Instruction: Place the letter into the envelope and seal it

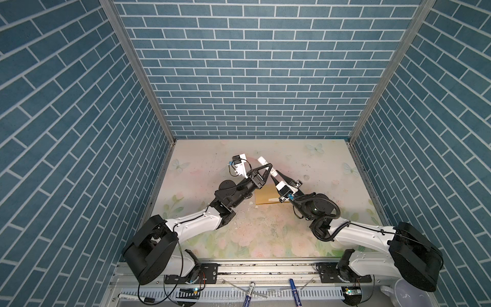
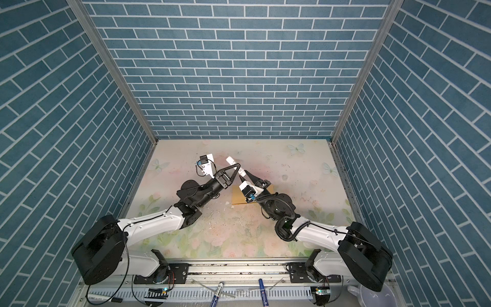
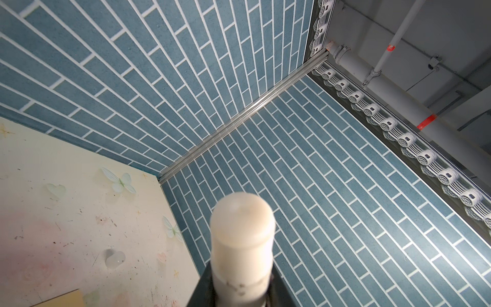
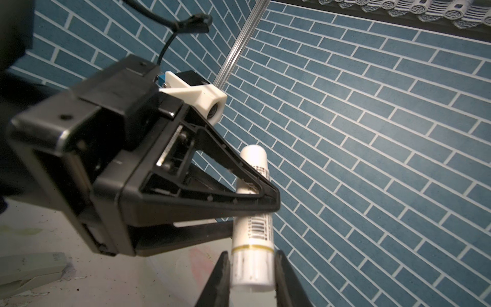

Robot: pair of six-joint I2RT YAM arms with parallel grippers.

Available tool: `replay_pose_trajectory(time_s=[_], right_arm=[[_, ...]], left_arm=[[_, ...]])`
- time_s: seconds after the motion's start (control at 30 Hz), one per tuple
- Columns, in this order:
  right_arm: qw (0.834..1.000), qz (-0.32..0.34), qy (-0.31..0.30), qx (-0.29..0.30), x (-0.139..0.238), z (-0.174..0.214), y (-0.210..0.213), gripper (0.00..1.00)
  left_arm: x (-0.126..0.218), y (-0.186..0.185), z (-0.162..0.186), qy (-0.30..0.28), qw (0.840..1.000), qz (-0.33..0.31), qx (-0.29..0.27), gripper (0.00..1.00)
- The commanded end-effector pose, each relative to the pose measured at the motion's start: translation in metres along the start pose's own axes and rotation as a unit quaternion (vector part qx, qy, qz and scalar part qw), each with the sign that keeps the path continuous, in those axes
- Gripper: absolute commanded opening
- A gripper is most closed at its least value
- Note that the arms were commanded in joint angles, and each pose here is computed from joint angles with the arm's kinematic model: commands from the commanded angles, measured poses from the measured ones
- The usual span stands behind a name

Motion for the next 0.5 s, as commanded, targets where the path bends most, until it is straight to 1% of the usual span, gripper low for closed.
replay_pose_trajectory(time_s=[0.0, 0.03, 0.07, 0.17, 0.23, 0.4, 0.47], right_arm=[[1.0, 0.018, -0.004, 0.014, -0.005, -0.005, -0.005, 0.31], [1.0, 0.019, -0.003, 0.014, -0.005, -0.005, -0.004, 0.31], [1.0, 0.019, -0.003, 0.012, -0.005, -0.005, -0.005, 0.28], [1.0, 0.018, -0.006, -0.01, -0.006, -0.007, -0.006, 0.16], [0.999, 0.008, -0.008, -0.031, -0.007, -0.01, -0.005, 0.1], [0.994, -0.011, -0.016, -0.112, -0.009, -0.019, -0.01, 0.01], [0.986, -0.031, -0.014, -0.165, -0.011, -0.023, -0.015, 0.0]], left_arm=[[-0.001, -0.004, 0.0, -0.001, 1.0, 0.019, -0.002, 0.0], [-0.001, -0.004, 0.0, -0.001, 1.0, 0.019, -0.002, 0.0], [-0.001, -0.004, 0.0, -0.001, 1.0, 0.019, -0.002, 0.0], [-0.001, -0.005, 0.0, -0.001, 1.0, 0.019, -0.002, 0.0], [-0.001, -0.004, 0.0, 0.0, 1.0, 0.019, -0.003, 0.0], [-0.001, -0.004, 0.0, 0.002, 1.0, 0.02, -0.005, 0.0], [-0.001, -0.005, 0.0, 0.003, 1.0, 0.02, -0.007, 0.0]])
Point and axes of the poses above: each gripper's point midway between its finger pads, its own x axis back along the fingers, its own y axis along the line the jaws close on, z = x × y, the point moved 8 cm from there along x, back along the fingers, and after that the axes turned 3 degrees about -x, right-handed, at the moved point
